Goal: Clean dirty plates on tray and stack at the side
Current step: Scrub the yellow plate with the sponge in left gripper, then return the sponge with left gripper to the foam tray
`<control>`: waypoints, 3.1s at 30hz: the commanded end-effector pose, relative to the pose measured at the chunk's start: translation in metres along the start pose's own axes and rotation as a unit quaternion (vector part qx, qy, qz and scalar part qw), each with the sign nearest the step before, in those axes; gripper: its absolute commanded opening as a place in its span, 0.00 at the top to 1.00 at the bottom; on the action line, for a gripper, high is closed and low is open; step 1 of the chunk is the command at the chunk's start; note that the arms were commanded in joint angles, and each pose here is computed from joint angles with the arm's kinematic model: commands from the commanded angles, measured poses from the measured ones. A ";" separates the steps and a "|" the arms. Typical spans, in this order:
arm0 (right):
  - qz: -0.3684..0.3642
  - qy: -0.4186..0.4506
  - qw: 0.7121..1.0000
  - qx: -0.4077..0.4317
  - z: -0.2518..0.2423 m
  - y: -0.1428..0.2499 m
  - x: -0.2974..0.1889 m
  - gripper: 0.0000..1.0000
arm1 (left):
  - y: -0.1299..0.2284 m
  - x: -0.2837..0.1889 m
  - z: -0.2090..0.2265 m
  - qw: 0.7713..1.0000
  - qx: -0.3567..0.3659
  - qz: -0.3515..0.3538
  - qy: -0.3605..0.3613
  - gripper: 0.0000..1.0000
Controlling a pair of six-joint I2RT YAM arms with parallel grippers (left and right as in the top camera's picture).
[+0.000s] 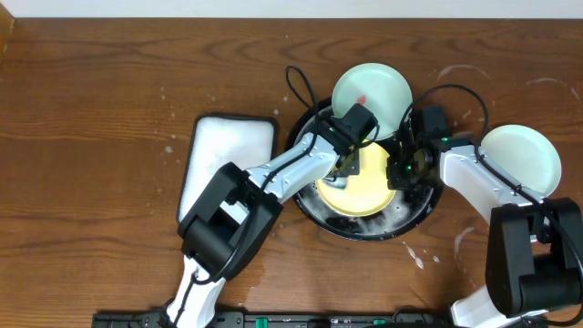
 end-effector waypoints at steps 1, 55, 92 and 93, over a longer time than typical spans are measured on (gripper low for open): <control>-0.003 0.030 1.000 0.001 -0.005 0.001 0.004 0.99 | 0.007 0.030 -0.003 0.999 -0.014 0.028 0.044 0.92; -0.003 0.030 1.000 -0.007 -0.005 0.001 0.004 0.99 | 0.029 0.042 -0.033 0.979 -0.046 0.120 0.158 0.92; 0.000 0.032 0.999 -0.024 -0.005 0.002 0.004 0.99 | -0.026 -0.084 0.073 0.988 -0.055 -0.071 -0.124 0.92; 0.001 0.032 0.999 -0.023 -0.005 0.002 0.004 0.99 | -0.026 -0.094 0.075 0.988 -0.059 -0.078 -0.121 0.92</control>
Point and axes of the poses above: each gripper's point midway between its finger pads, its own x axis out along the fingers, its own z axis along the line the jaws close on, y = z × x, the point moved 10 cm from there along -x, back along the fingers, and after that the axes turned 7 degrees about x, right-handed, at the moved point
